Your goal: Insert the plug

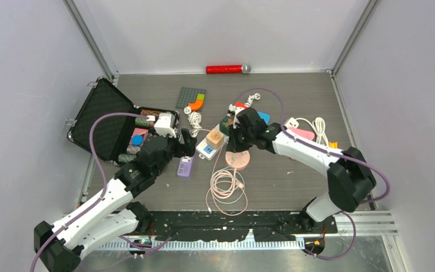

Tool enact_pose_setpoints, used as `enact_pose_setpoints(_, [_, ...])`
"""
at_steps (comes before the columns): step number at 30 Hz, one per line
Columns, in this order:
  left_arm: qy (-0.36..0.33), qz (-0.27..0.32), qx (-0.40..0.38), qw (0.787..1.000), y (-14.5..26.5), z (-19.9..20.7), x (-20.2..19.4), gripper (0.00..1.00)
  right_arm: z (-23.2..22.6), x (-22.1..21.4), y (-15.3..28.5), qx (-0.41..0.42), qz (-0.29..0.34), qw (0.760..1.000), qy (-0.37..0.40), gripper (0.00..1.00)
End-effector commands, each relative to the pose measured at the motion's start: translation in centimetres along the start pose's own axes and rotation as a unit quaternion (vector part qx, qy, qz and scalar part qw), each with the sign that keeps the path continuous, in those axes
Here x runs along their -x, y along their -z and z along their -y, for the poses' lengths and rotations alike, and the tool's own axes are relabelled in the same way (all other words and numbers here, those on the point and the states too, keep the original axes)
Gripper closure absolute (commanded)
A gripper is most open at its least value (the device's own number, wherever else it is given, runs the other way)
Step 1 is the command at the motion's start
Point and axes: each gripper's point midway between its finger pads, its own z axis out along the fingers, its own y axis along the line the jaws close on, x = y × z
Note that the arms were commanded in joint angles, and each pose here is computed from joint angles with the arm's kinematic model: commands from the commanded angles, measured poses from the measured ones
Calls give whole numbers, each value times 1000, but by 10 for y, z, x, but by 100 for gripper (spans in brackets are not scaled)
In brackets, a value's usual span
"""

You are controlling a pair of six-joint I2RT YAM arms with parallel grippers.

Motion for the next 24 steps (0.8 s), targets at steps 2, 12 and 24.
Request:
enact_pose_setpoints(2, [-16, -14, 20, 1000, -15, -14, -30, 18, -16, 52, 57, -10, 102, 995, -3, 95])
enact_pose_setpoints(12, [-67, -48, 47, 996, -52, -24, -67, 18, -14, 85, 127, -39, 209, 977, -34, 95])
enact_pose_setpoints(24, [-75, -84, 88, 990, -92, -40, -87, 33, -33, 96, 190, -6, 261, 965, -31, 95])
